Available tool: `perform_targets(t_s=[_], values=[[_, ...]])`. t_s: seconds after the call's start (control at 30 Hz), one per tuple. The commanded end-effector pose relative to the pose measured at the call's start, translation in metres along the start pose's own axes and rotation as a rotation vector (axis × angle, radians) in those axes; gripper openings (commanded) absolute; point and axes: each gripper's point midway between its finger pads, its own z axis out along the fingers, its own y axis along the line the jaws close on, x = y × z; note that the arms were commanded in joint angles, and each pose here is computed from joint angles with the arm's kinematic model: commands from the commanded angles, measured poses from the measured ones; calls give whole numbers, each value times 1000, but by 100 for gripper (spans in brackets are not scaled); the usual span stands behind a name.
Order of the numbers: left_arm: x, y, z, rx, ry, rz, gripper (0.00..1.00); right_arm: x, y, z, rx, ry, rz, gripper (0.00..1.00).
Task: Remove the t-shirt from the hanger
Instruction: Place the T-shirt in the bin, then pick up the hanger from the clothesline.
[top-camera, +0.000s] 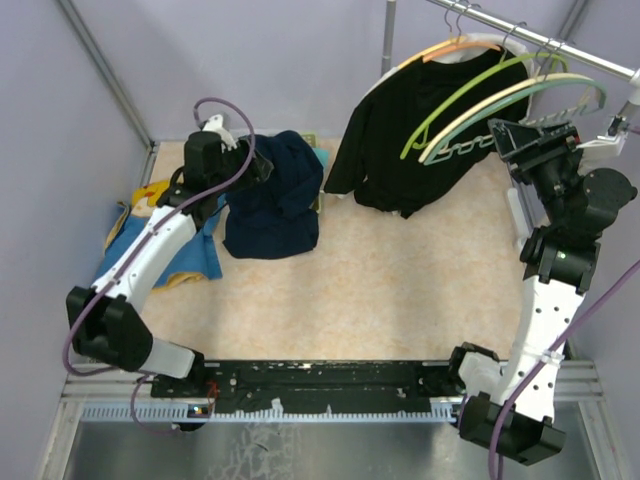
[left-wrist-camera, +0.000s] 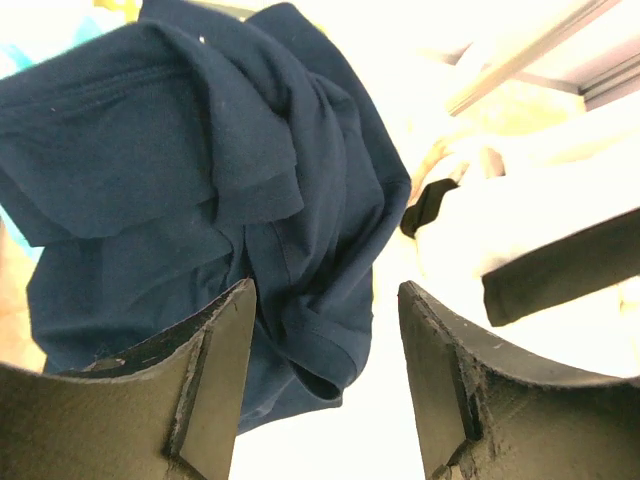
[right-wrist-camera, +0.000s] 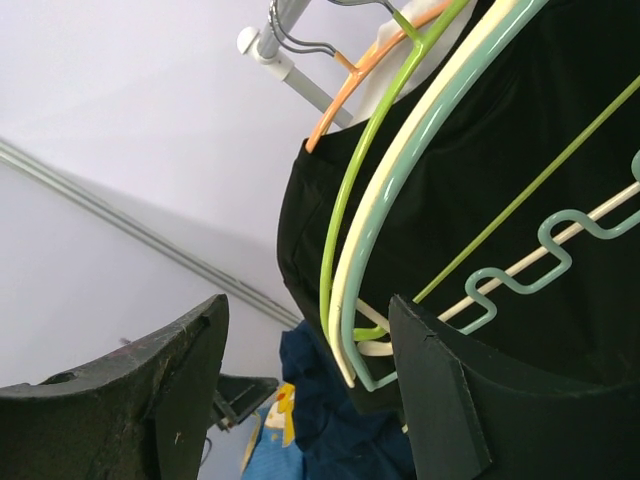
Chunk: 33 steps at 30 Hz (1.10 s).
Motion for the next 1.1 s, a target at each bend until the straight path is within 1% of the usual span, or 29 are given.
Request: perform_targets(t_s=[0.0,0.1,0.2,0.27,0.3,0.4,0.47,0.63,0.73,1.07], values=[[-33,-8,-30,8,-87,26,66,-15,36,-11,-81,-42,-78,66],[-52,-24,-45,78,-156,32,66,-16,41,-14,-94,-48,-93,66],[-68,-50,-60,208,-226,51,66,-19,48,-17,-93,-56,-111,66],[-79,-66,-70,286,-266,61,68,-20,52,-20,-87,-65,-118,66],[-82,-73,-73,316,-277,65,72,-21,53,-22,-83,-70,-121,66],[-94,-89,-80,385,-305,84,93,-23,59,-24,-92,-78,-125,66],[-100,-98,-82,424,-311,96,99,-26,67,-26,-118,-89,-126,66],[-108,-117,-93,524,-342,109,99,-40,92,-26,-181,-123,-120,65],[-108,-125,-95,568,-332,108,99,-49,101,-19,-220,-130,-108,65],[-98,-131,-87,608,-295,134,99,-62,95,19,-253,-81,-97,65]])
